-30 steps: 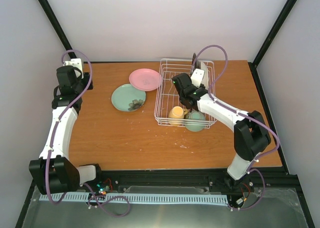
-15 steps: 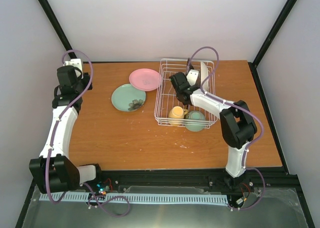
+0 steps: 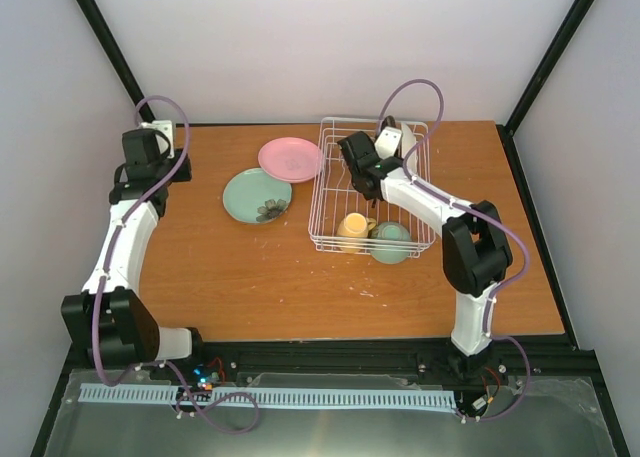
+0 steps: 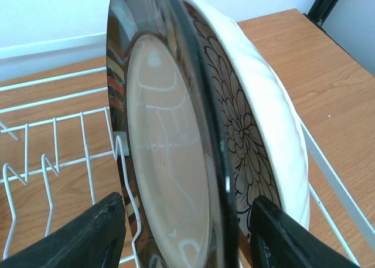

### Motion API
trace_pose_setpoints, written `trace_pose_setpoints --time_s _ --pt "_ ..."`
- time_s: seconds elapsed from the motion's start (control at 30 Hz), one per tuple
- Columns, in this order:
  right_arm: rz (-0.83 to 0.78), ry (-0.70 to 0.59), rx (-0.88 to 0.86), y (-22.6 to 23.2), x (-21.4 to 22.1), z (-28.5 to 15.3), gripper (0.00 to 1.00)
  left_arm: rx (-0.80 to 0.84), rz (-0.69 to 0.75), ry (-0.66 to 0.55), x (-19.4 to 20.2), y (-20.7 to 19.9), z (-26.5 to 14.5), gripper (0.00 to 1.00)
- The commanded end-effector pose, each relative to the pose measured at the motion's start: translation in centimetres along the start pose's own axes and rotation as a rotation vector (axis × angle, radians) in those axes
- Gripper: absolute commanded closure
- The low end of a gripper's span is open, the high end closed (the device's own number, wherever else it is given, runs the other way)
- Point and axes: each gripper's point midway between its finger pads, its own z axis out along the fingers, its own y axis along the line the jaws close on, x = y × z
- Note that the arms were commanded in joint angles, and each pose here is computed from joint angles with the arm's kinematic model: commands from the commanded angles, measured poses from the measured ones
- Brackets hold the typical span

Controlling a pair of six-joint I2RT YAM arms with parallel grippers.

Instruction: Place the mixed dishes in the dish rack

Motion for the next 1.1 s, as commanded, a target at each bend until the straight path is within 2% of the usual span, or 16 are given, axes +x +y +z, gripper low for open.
trace_pose_setpoints --time_s 0.0,0.33,0.6,0.77,1.07 --pt "0.067 -0.064 0.02 -1.4 -3.0 -2.1 0.42 0.116 -0.026 0.01 -0.8 -2.0 0.5 0.57" --pt "0.165 -0.196 -0.033 -5.4 -7.5 -7.2 0.41 0.433 -0.114 0.171 2.1 -7.4 5.1 0.58" --pt "0.283 -0.391 -0.12 -10.6 -12.2 -13.6 0.36 0.564 -0.159 0.323 5.2 -10.6 11.1 0.6" --pt "0.262 -0.406 -0.127 -11.4 -12.3 -14.4 0.36 0.641 -0.147 0.365 4.9 -14.0 14.0 0.61" --pt "0.258 -0.402 -0.14 -11.8 -12.0 -14.1 0.36 0.677 -0.127 0.454 4.2 -17.3 18.3 0.51"
